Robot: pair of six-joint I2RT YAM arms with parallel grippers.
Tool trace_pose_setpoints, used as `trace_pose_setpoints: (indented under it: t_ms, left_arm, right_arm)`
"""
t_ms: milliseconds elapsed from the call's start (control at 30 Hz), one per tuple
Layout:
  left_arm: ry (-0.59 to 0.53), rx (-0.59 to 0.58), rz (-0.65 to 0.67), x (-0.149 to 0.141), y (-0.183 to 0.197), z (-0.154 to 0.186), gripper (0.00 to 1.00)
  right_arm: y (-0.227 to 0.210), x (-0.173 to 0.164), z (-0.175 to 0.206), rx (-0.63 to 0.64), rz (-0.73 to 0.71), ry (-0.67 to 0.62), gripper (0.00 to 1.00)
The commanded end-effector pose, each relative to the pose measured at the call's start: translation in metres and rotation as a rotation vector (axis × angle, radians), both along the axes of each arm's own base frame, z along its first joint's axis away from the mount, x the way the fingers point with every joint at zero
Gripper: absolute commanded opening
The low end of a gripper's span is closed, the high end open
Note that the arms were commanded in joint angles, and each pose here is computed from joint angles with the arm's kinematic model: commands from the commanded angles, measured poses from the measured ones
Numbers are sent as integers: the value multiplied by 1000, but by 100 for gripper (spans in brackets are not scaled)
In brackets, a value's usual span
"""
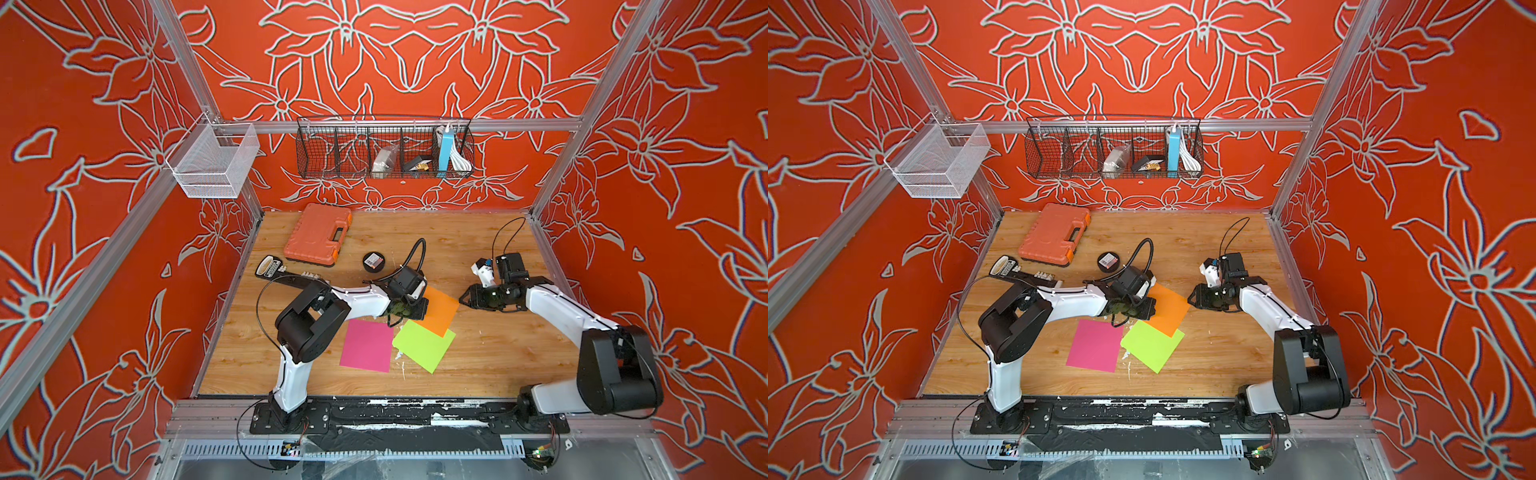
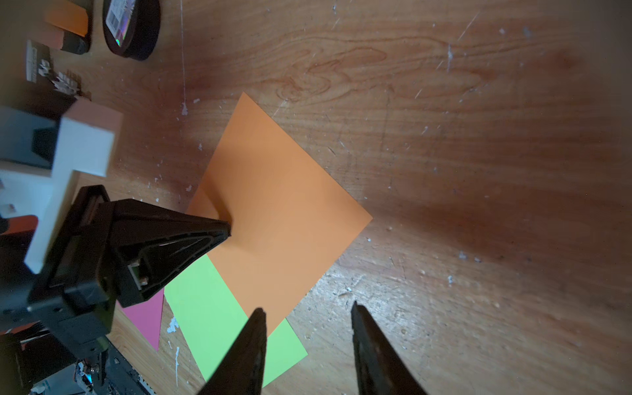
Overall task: Fold the square paper diagonally
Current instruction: Fold the paper at the center of the board.
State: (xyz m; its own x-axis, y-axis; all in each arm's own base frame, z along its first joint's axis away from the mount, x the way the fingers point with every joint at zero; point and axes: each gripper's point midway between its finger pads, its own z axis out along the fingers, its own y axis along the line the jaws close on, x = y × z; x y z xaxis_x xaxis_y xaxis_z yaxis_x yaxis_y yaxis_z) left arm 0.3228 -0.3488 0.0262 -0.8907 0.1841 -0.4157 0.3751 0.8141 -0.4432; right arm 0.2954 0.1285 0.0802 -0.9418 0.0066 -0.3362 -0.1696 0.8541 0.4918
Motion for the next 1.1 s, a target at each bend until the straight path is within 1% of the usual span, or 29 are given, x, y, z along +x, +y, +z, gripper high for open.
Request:
trace_pose_setpoints:
  t_ms: [0, 133, 167, 267, 367, 433, 533, 567, 600, 633, 667, 733, 800, 933, 1033, 1067]
  left_arm:
    - [-9, 18, -24, -4, 6, -3, 4]
    - [-65, -108, -72, -8, -7, 26, 9]
    - [-74, -144, -84, -10, -10, 35, 11]
    - [-96, -254, -111, -16, -20, 63, 20]
    - [-125, -317, -102, -21, -18, 82, 25]
    - [-127, -304, -82, -22, -13, 84, 25]
    - [-108, -264, -47, -22, -4, 78, 19]
    - [-98, -252, -36, -23, -1, 74, 17]
    - [-88, -247, -34, -24, 1, 70, 15]
    - [-77, -243, -33, -26, 2, 67, 15]
    - [-67, -235, -28, -26, 3, 64, 14]
    - [-45, -216, -25, -28, 5, 57, 14]
    - [-29, -198, -22, -29, 7, 49, 15]
    - [-5, -169, -7, -28, 9, 34, 17]
    - [-2, -142, -4, -25, 10, 26, 18]
    - [-1, -131, -6, -23, 10, 23, 18]
  right_arm:
    - [2, 7, 5, -19, 8, -28, 44]
    - [0, 8, 2, -30, -13, -37, 49]
    - [0, 8, 3, -26, -21, -43, 52]
    - [1, 10, 3, -17, -36, -46, 57]
    - [4, 10, 3, -7, -31, -43, 57]
    - [5, 10, 3, -5, -24, -35, 56]
    - [7, 12, 3, -5, -4, -14, 52]
    - [8, 13, 3, -3, 5, -5, 49]
    - [10, 13, 1, 0, 16, 6, 44]
    - [11, 14, 1, 1, 25, 17, 42]
    - [12, 14, -1, 3, 37, 31, 40]
    - [13, 14, -5, -1, 52, 58, 39]
    - [11, 14, -11, -24, 53, 77, 41]
    - [3, 11, -20, -74, 45, 91, 48]
    - [3, 9, -27, -74, 44, 107, 55]
    - [5, 9, -28, -65, 41, 111, 56]
